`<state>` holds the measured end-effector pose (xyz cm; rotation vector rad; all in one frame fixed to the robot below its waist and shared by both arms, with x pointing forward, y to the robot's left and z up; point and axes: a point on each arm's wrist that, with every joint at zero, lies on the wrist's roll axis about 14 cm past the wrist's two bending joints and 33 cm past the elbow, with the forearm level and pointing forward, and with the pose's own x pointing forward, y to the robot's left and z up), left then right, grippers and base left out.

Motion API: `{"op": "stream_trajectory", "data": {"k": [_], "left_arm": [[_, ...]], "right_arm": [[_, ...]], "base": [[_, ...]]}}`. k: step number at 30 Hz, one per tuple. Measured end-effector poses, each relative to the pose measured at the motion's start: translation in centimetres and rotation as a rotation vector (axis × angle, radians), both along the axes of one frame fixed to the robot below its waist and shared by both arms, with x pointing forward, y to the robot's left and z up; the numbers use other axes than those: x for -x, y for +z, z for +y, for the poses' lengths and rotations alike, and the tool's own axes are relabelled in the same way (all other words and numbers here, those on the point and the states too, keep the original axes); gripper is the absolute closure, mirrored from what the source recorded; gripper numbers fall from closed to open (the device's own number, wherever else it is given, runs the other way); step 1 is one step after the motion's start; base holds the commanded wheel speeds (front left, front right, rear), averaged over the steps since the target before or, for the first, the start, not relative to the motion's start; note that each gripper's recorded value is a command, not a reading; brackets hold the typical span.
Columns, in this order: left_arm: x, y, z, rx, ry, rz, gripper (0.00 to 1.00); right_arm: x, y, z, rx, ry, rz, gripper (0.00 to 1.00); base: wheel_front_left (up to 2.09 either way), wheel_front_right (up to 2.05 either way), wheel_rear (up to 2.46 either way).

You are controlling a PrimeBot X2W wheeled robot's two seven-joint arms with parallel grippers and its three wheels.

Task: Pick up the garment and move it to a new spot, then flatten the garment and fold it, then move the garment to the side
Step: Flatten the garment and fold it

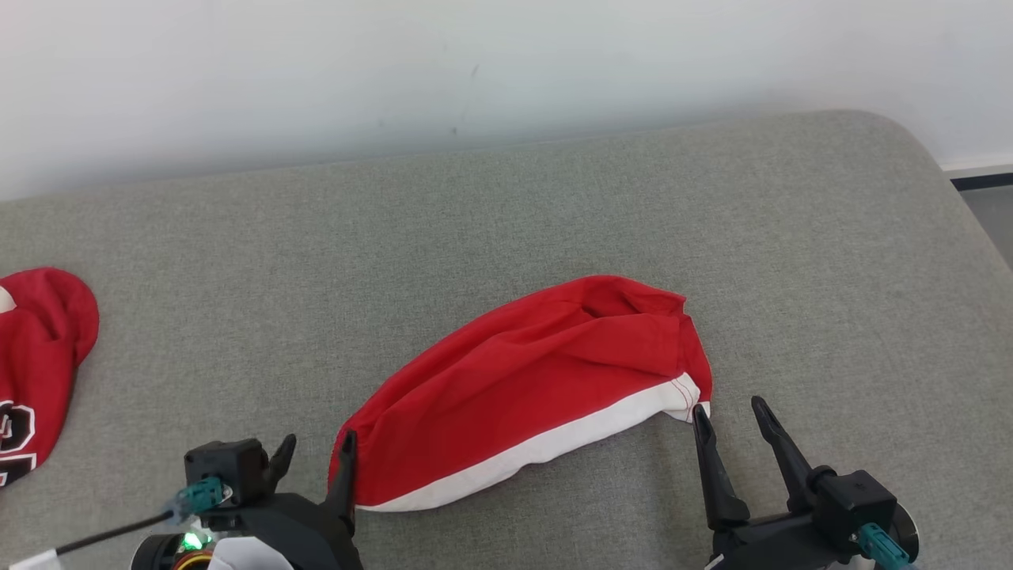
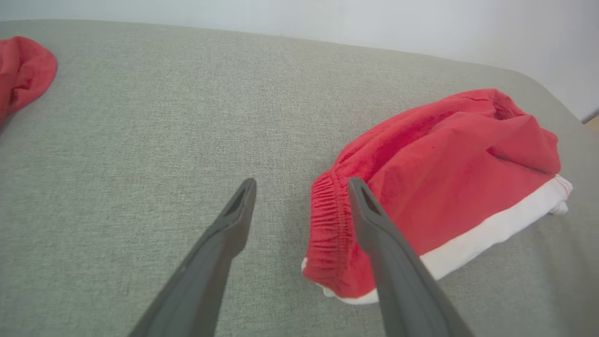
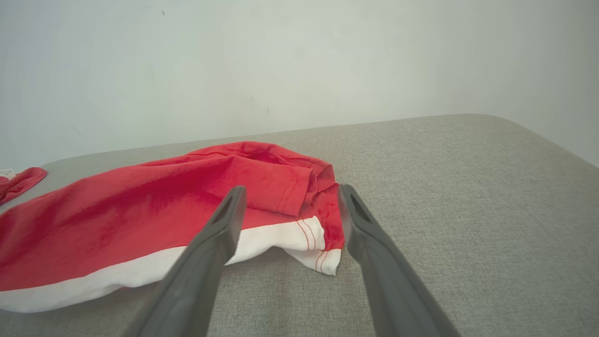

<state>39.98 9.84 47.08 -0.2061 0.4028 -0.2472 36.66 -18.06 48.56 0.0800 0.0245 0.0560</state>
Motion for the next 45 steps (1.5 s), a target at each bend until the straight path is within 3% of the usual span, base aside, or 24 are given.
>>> {"op": "stream_trajectory", "data": {"k": [12,13,18,20,24,25,26,28,34,40,45], "left_arm": [[0.9,-1.5,-0.5,-0.002,-0.082,0.137,0.01],[1.0,-1.6,-0.7,0.004,-0.09,0.15,0.08],[1.4,-1.9,-1.6,0.033,-0.122,0.187,0.22],[1.5,-1.9,-1.8,0.039,-0.131,0.193,0.5],[1.9,-2.2,-2.2,0.047,-0.154,0.22,0.62],[2.0,-2.2,-2.3,0.048,-0.156,0.22,0.69],[2.0,-2.2,-2.4,0.049,-0.159,0.22,0.87],[1.9,-2.1,-2.4,0.051,-0.16,0.214,1.0],[1.5,-0.6,-3.7,0.109,-0.184,0.165,1.0],[-2.1,3.8,-4.3,0.248,-0.124,-0.008,1.0],[-4.8,4.5,-4.6,0.31,-0.065,-0.048,1.0]], "right_arm": [[-0.1,-0.3,-0.5,-0.004,-0.017,0.006,0.0],[-0.1,-0.4,-0.6,-0.004,-0.018,0.008,0.0],[-0.1,-0.6,-0.7,-0.004,-0.023,0.013,0.0],[-0.1,-0.6,-0.7,-0.005,-0.023,0.014,0.0],[-0.3,-0.6,-0.7,-0.006,-0.022,0.012,0.0],[-0.3,-0.6,-0.7,-0.007,-0.021,0.011,0.0],[-0.4,-0.6,-0.7,-0.007,-0.021,0.01,0.0],[-0.4,-0.6,-0.6,-0.009,-0.021,0.01,0.0],[-0.3,-0.6,-0.8,-0.013,-0.025,0.009,0.0],[-0.4,-0.6,-0.7,-0.014,-0.024,0.008,0.0],[-0.4,-0.7,-0.5,-0.017,-0.02,0.009,0.0]], "base": [[0.0,0.0,0.0],[0.0,0.0,0.0],[0.0,0.0,0.0],[0.0,0.0,0.0],[0.0,0.0,0.0],[0.0,0.0,0.0],[0.0,0.0,0.0],[0.0,0.0,0.0],[0.0,0.0,0.0],[0.0,0.0,0.0],[0.0,0.0,0.0]]}}
